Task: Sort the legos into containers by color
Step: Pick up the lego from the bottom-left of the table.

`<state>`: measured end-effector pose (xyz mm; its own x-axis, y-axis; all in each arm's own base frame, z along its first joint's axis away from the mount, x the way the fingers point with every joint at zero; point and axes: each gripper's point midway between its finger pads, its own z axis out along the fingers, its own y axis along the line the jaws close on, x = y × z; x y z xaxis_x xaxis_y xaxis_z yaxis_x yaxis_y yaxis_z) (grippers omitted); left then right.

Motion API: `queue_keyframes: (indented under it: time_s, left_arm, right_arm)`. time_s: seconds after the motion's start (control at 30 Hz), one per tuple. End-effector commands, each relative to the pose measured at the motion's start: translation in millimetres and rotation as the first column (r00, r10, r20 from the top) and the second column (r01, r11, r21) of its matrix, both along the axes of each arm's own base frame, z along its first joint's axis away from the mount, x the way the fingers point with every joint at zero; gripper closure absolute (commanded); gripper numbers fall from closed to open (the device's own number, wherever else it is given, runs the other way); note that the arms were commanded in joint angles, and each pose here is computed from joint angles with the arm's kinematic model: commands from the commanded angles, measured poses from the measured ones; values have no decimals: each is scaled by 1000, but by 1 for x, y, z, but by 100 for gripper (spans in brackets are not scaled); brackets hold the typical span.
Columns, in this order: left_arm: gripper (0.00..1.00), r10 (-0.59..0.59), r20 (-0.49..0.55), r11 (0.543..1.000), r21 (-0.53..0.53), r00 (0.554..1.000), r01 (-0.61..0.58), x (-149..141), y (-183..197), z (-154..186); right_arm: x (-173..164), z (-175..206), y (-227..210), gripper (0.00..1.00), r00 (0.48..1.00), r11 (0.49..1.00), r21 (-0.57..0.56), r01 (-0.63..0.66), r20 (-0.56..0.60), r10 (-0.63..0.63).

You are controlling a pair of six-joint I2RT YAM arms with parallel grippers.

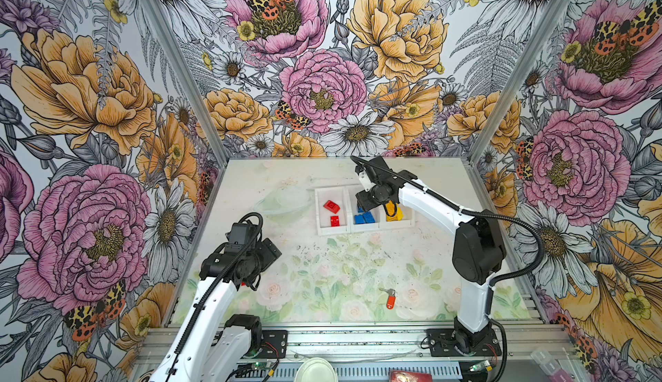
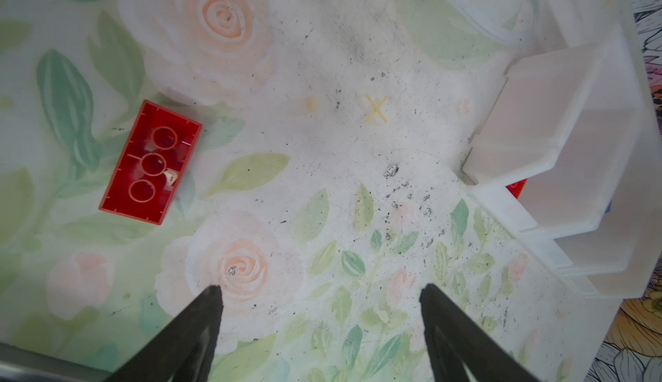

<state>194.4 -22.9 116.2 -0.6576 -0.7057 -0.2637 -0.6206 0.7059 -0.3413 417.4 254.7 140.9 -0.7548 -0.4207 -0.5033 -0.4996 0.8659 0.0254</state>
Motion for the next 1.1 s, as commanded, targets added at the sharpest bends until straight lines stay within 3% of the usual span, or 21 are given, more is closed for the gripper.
queue_keyframes:
  time_s: [0.0, 0.4, 0.7, 0.9, 1.07]
  left_arm:
    - [13, 92, -25, 994, 55, 995, -90, -7, 18, -1]
    - [16, 255, -122, 965, 98, 959, -244, -12, 52, -12]
    - [19, 269, -156, 961, 116, 951, -252, -3, 59, -37]
    - [20, 285, -165, 951, 169, 944, -258, -4, 68, -43]
    - [20, 330, -177, 922, 273, 927, -275, -7, 86, -43]
  right_arm:
    - [-7, 22, 1, 38, 1000, 999, 54, 5, 24, -7]
    - [-36, 31, -3, 32, 1000, 994, 107, 9, -4, -8]
    - [-62, 35, -15, 27, 1000, 991, 133, 19, -25, -16]
    - [-69, 37, -20, 26, 999, 989, 146, 36, -31, -32]
    - [-70, 41, -20, 25, 999, 986, 158, 43, -31, -39]
